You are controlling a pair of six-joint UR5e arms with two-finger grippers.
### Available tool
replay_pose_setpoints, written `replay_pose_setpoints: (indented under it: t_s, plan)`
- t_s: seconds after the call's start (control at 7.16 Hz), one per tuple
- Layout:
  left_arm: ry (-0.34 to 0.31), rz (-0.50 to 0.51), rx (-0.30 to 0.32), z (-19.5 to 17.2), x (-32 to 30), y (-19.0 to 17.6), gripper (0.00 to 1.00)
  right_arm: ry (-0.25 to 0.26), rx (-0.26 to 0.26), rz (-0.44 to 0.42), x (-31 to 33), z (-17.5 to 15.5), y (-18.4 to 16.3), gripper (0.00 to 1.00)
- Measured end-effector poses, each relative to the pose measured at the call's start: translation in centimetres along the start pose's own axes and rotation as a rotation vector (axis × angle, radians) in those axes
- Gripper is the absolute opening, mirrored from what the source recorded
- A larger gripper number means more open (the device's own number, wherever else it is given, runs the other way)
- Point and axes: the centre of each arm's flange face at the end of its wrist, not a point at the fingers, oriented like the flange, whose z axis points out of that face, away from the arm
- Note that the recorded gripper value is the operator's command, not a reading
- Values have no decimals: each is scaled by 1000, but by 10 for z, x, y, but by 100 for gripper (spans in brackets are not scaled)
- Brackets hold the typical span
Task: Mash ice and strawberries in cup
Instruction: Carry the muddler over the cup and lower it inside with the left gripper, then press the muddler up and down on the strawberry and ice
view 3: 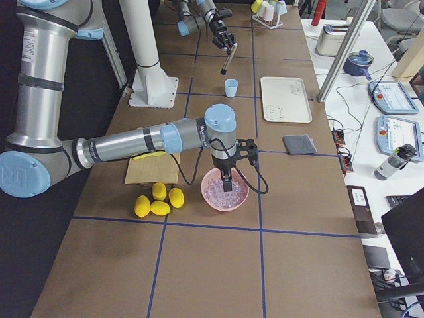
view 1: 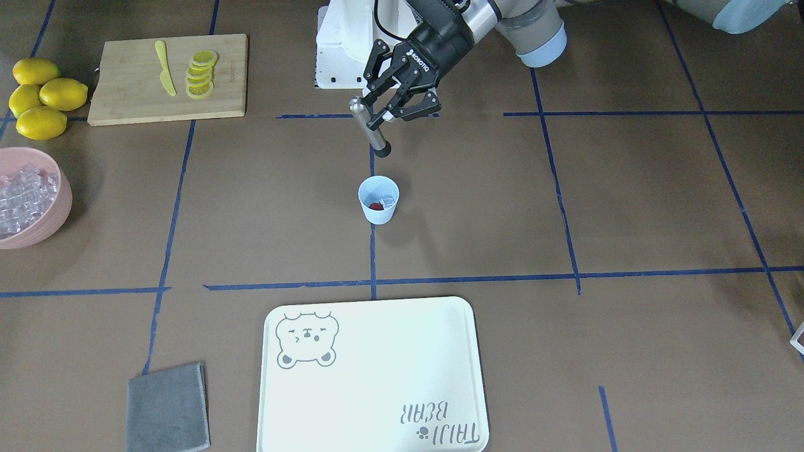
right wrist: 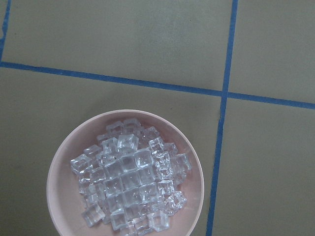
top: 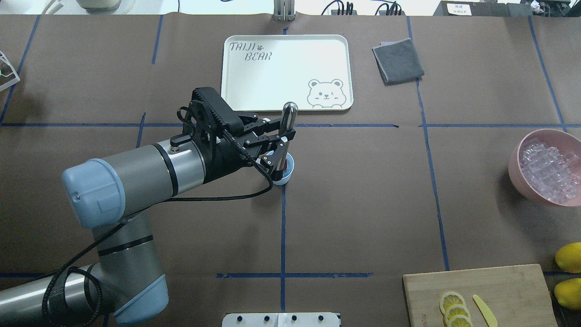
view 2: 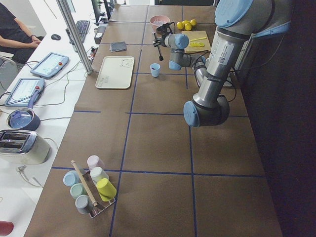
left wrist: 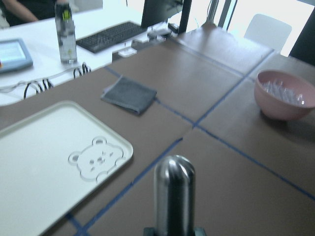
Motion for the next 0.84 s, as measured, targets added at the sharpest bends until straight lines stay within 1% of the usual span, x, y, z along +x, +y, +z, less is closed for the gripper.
replay_pose_setpoints:
  t_s: [0.14, 0.28, 0.42, 0.56, 0.84]
  plan:
    - [-20, 31, 93, 5, -7, 15, 1, 0, 4, 1, 0, -2, 0, 99]
    - [-44, 55, 151, 11, -17, 35, 1, 0, 7, 0, 0, -3, -1, 99]
    - [-58, 70, 183, 15, -24, 49, 1, 0, 8, 0, 0, -3, -1, 99]
    - [-63, 76, 194, 16, -27, 57, 1, 0, 9, 0, 0, -4, -1, 99]
    - [-56, 77, 188, 17, -23, 68, 1, 0, 9, 0, 0, -4, -1, 99]
